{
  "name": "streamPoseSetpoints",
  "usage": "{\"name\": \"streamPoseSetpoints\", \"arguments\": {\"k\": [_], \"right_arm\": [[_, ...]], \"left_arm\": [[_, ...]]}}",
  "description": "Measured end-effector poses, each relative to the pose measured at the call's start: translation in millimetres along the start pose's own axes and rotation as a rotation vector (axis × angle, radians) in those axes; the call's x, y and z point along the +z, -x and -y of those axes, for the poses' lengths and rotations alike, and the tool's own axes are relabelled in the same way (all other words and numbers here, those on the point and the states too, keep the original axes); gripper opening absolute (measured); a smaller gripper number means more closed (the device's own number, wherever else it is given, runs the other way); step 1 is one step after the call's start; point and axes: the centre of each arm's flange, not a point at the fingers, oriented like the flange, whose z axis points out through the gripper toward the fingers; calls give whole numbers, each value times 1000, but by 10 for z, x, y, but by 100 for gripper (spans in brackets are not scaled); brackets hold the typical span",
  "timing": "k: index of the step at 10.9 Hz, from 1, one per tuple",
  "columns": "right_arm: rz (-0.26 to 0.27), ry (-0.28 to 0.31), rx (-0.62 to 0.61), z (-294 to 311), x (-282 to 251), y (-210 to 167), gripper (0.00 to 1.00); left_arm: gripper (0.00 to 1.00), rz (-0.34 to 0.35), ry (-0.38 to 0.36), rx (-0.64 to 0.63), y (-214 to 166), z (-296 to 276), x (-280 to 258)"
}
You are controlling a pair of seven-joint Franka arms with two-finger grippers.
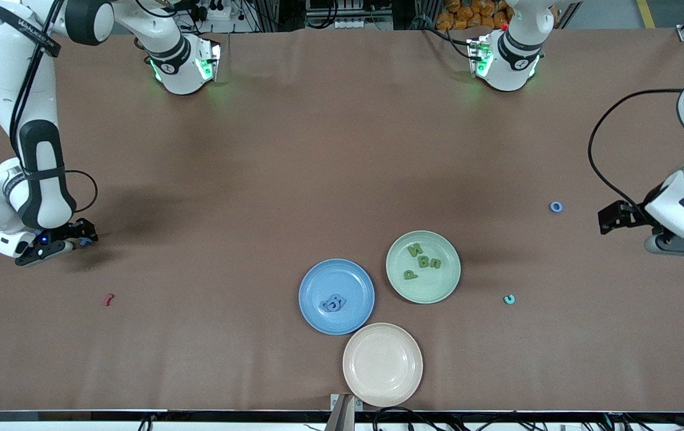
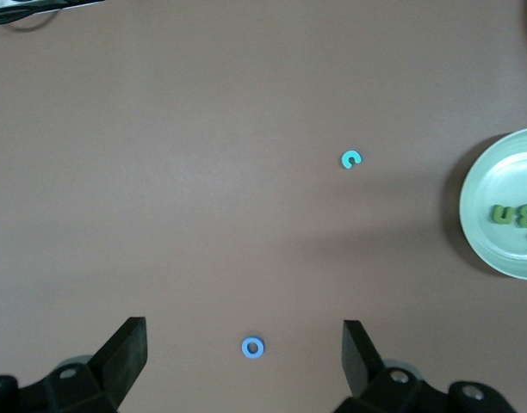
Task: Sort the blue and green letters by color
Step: 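Grasp the blue X with the right gripper while the left gripper withdraws, then carry the blue X to the blue plate and open the right gripper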
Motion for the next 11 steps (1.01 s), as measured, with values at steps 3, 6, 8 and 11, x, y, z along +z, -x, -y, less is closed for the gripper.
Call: {"name": "streamPoseSetpoints", "arguments": {"k": [3,6,8,11], "right_arm": [[-6,-5,-13,-1,-62,-11,37],[-5,-3,-17,3,-65,-19,36],[-12,-3,-34,71,-74,-128,35],[-41,6,10,480,-174,-661,35]], "left_arm": [[100,6,-8,2,172,-338,-421],[100,47,-13,-35,332,-589,-790],[100,52,-19,-46,426,-550,-1058],[100,39,-8,-23,586,-518,-1364]]}}
